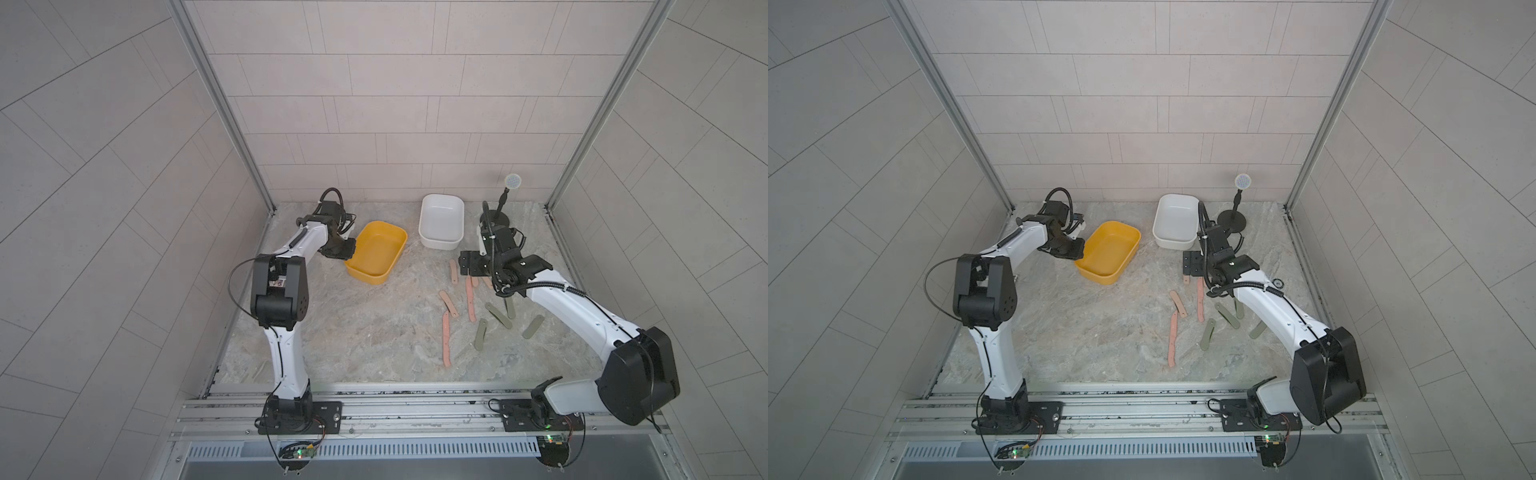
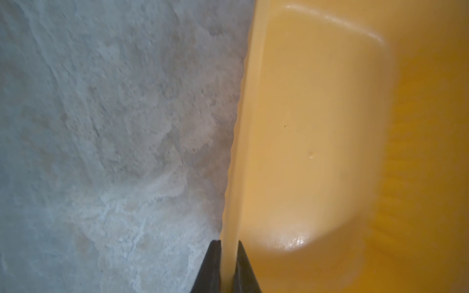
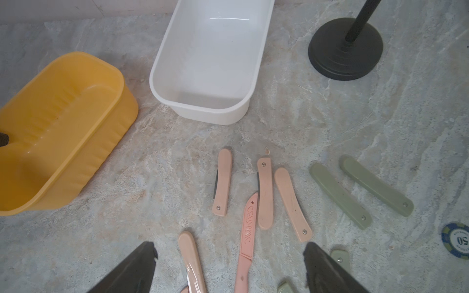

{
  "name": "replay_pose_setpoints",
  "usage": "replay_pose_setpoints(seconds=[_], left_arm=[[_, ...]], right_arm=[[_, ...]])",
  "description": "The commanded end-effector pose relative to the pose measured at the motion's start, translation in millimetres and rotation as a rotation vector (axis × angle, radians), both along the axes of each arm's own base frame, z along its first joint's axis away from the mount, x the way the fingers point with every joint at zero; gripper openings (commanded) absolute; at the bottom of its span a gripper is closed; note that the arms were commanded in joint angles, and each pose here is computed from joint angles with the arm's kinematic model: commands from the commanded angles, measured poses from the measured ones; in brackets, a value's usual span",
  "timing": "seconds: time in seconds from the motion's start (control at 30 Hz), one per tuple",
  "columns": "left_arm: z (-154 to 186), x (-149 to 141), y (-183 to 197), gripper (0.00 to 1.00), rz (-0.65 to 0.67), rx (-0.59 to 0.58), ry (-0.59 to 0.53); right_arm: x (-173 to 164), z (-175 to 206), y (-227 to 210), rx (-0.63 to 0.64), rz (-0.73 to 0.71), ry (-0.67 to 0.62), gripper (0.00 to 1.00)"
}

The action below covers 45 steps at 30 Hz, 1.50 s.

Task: Place the fruit knives into the storage box by color
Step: Move the storage box to the center of the board.

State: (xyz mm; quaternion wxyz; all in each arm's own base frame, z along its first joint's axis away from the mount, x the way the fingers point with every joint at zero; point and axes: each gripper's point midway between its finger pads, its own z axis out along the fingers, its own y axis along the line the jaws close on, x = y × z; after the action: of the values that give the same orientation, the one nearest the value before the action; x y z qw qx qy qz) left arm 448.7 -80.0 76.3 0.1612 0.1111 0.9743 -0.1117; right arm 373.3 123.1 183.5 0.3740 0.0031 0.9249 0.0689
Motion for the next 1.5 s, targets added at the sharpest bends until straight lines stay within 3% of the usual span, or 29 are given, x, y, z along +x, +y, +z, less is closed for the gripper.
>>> replay_pose_setpoints(seconds=[0.0,0.27,0.63,0.9,1.13,1.3,1.47], left_arm=[[9.5,-29.8,1.2,0.07,-0.045,-0.018,0.003],[-0.1,-91.6,3.2,0.11,-0.129,-0.007,0.033],[-9.4,-138.1,-8.2,0.29,-0.189,-0.089,0.091],[13.6,-129.7,-5.7,0.62,-0.191,-0.12,0.039],[28.0,-119.3,-13.1,0.65,-0.233,-0.242,0.065],[24.5,-126.1,-25.3,0.66,-0.277,-0.335,0.122],[15.0,-135.3,-27.0,0.66,-0.298,-0.354,0.172]], right_arm=[[-0.5,2.7,10.3,-0.021,0.014,-0.001,0.94],[-3.8,-6.0,43.8,-0.027,0.078,0.015,0.94],[-18.0,-21.0,85.5,-0.021,0.149,0.075,0.96],[-31.2,-25.4,104.0,0.028,0.152,0.11,1.0],[-36.5,-32.8,130.7,0.089,0.171,0.182,0.98],[-35.4,-39.4,151.4,0.17,0.187,0.236,0.98],[-34.8,-45.4,165.3,0.215,0.203,0.279,0.97]])
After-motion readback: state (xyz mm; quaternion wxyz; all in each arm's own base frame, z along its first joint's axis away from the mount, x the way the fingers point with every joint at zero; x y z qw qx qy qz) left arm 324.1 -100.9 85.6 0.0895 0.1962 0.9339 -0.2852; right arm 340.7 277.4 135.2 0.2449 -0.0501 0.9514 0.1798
